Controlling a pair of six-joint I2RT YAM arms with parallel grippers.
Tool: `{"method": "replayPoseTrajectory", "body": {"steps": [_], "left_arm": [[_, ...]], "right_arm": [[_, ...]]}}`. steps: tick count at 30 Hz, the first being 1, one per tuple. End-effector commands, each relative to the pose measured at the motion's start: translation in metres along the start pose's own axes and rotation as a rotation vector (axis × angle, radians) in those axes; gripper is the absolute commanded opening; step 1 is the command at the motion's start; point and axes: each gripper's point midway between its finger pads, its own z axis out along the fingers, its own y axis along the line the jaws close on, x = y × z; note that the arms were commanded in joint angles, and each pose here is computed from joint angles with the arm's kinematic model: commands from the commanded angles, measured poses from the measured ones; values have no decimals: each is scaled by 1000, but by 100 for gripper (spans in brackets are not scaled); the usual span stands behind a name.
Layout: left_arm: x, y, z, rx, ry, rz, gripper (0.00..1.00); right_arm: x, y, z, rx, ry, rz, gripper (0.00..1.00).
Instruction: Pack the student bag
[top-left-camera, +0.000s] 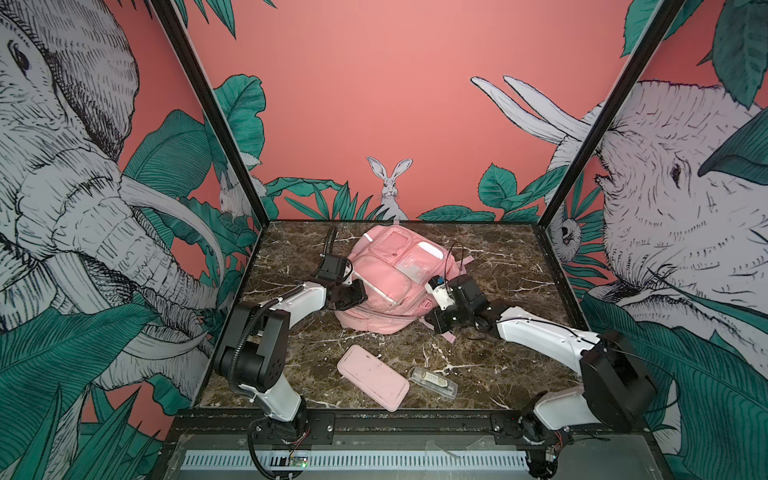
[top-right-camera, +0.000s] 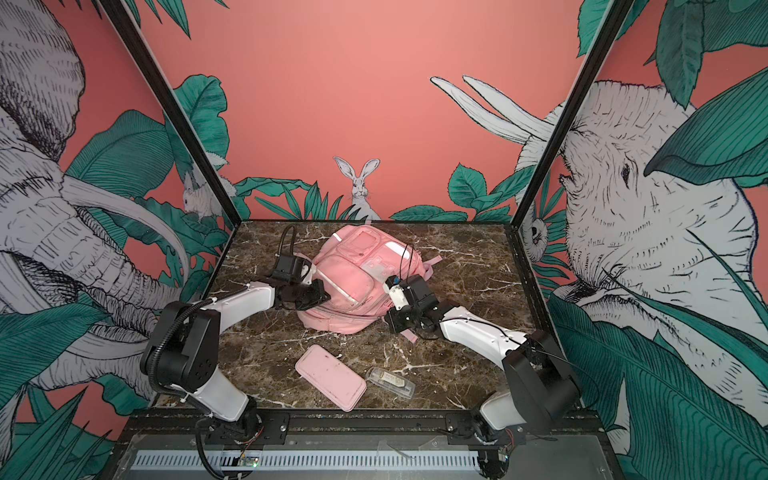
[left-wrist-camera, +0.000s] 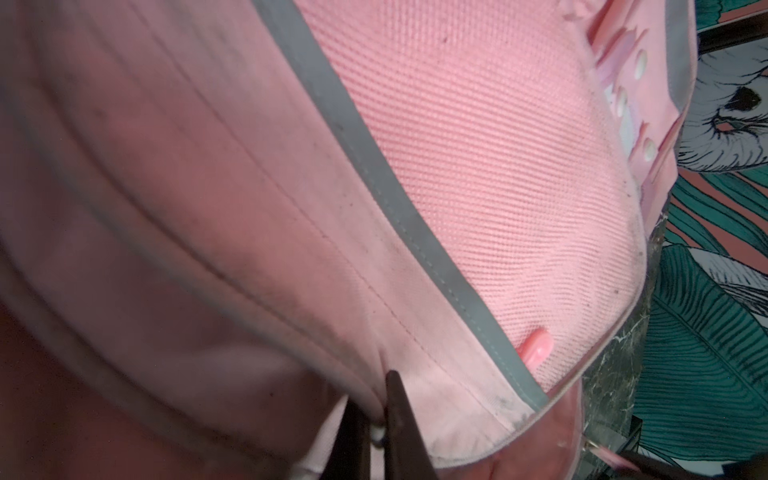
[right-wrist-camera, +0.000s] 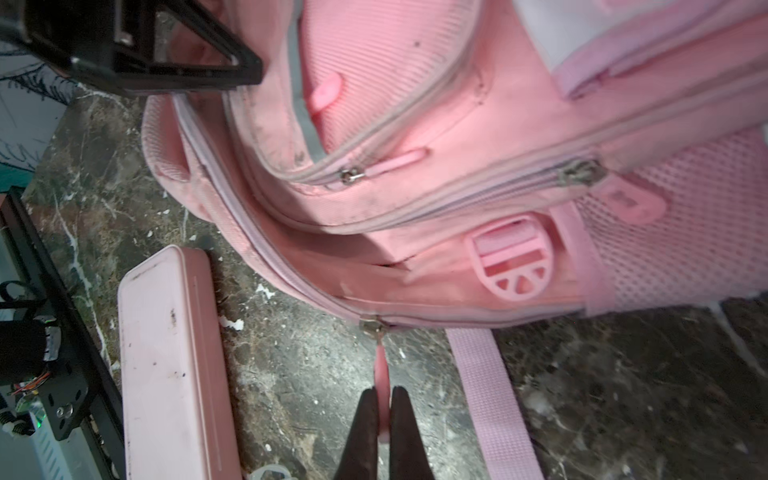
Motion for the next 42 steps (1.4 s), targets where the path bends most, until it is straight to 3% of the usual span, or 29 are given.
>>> {"method": "replayPoseTrajectory", "body": {"steps": [1, 12, 21, 30, 38, 42], "left_arm": [[-12, 22, -10, -89, -50, 6, 0], [-3, 29, -8, -97, -26, 12, 0], [1, 30, -7, -91, -19, 8, 0], [5, 8, -4, -38, -16, 24, 4], [7, -12, 3, -20, -10, 49, 8], [6, -16, 5, -19, -11, 52, 11]], "right_arm": [[-10, -28, -8, 91, -40, 16, 0], [-16, -87, -2, 199, -43, 123, 0], [-22, -110, -8, 241, -63, 156, 0], [-30, -92, -7, 129, -76, 181, 0], [-15, -83, -18, 124, -61, 183, 11], [-8, -80, -31, 146, -55, 176, 27]]}}
